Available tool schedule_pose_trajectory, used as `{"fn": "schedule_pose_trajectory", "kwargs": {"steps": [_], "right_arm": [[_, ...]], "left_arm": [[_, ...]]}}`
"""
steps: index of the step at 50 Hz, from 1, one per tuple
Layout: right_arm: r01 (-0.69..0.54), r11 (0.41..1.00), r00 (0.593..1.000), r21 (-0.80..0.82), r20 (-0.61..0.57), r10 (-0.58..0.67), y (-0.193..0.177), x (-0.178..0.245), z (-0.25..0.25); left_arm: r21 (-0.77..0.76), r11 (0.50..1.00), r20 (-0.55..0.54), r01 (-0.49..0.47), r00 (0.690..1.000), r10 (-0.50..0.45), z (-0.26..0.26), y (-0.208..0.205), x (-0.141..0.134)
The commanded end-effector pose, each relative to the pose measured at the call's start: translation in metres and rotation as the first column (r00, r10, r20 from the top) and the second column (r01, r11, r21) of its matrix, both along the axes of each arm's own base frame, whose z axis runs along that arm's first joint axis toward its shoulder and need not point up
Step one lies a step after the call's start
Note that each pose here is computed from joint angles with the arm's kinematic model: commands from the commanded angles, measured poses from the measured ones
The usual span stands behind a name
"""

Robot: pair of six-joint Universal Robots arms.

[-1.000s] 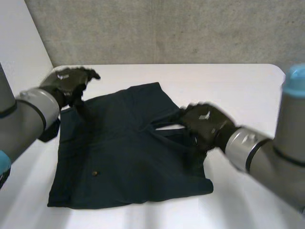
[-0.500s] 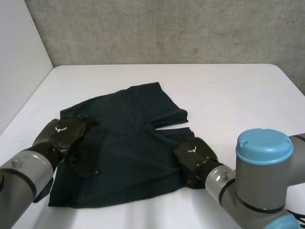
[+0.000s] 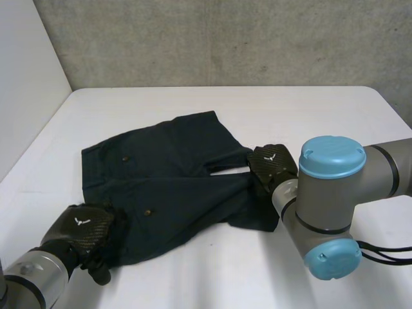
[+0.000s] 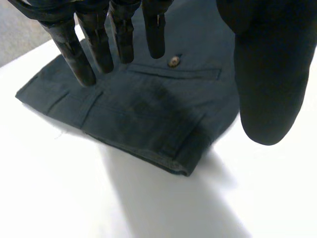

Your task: Fold the shorts.

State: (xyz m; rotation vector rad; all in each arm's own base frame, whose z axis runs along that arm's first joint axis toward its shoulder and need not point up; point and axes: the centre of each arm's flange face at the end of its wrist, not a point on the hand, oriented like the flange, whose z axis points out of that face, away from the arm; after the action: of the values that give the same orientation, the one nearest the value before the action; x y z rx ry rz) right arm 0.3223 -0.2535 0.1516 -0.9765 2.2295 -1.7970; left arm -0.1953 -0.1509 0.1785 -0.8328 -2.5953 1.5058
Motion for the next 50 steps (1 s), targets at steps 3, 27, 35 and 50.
{"fn": "schedule_pose_trajectory", "kwargs": {"steps": [3, 27, 35, 50], "right_arm": [[0.003, 1.0, 0.999, 0.006, 0.039, -0.003, -0.001, 0.003, 0.004], [-0.01, 1.0, 0.998, 0.006, 0.056, 0.01, 0.006, 0.005, 0.009], [-0.01, 1.0, 0.998, 0.007, 0.057, 0.009, 0.007, 0.005, 0.01], [0.002, 1.0, 0.997, 0.023, 0.071, -0.003, 0.011, -0.003, 0.033]], "left_arm": [[0.034, 0.999, 0.012, -0.003, 1.0, 0.002, -0.025, -0.012, -0.004], [0.002, 1.0, 0.047, -0.006, 0.999, 0.006, -0.049, -0.03, -0.008], [-0.036, 0.999, 0.109, -0.013, 0.994, 0.017, -0.055, -0.036, -0.006], [-0.292, 0.939, 0.045, -0.18, 0.978, 0.202, 0.009, -0.08, 0.014]]}}
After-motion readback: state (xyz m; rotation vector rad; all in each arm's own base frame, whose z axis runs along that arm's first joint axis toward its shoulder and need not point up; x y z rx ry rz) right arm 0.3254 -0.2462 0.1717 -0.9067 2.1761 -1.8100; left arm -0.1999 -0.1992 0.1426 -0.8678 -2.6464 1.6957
